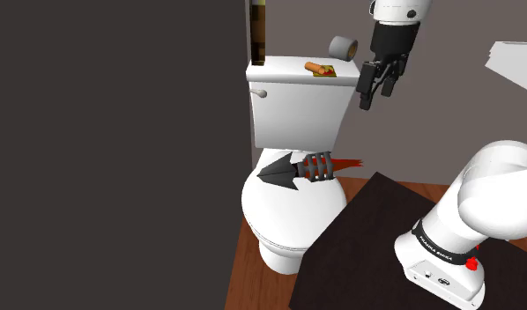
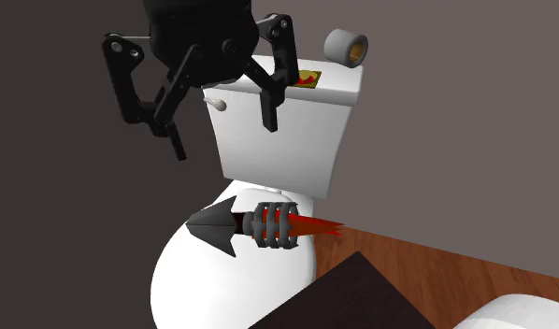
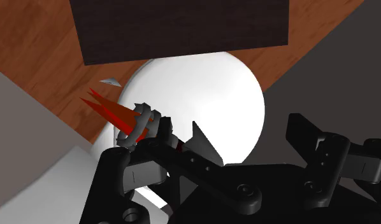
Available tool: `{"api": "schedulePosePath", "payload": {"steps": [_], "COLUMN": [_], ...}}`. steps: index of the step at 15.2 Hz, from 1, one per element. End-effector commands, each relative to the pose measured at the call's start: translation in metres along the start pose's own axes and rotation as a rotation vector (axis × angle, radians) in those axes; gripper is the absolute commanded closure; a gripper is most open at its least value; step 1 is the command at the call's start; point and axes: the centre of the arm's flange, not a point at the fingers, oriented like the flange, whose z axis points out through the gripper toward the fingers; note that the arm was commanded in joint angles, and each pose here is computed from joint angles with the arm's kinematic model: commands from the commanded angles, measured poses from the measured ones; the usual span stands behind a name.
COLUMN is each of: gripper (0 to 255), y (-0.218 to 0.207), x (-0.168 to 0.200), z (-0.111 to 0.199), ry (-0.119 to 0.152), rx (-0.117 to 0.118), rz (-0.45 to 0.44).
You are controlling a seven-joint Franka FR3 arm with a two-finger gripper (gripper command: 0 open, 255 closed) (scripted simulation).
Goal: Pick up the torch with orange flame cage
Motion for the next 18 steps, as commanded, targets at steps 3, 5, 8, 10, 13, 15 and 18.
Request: {"api": "schedulePosePath", "payload": {"steps": [3,5,8,10,13,15,18], "gripper": [0,0,0,0,0,0,0], "y": [0.01,0.02,0.033,0.041,0.053,0.059,0.068], "x": [0.011,0.023,0.042,0.055,0.076,0.091,0.114], "z": [0.021,0.042,0.073,0.093,0.124,0.144,0.173], "ry": [0.018,0.036,0.064,0.082,0.109,0.127,0.155], "rx": [0.013,0.025,0.044,0.057,0.075,0.088,0.107], "rz": [-0.022,-0.045,-0.079,-0.101,-0.135,-0.157,-0.191]}}
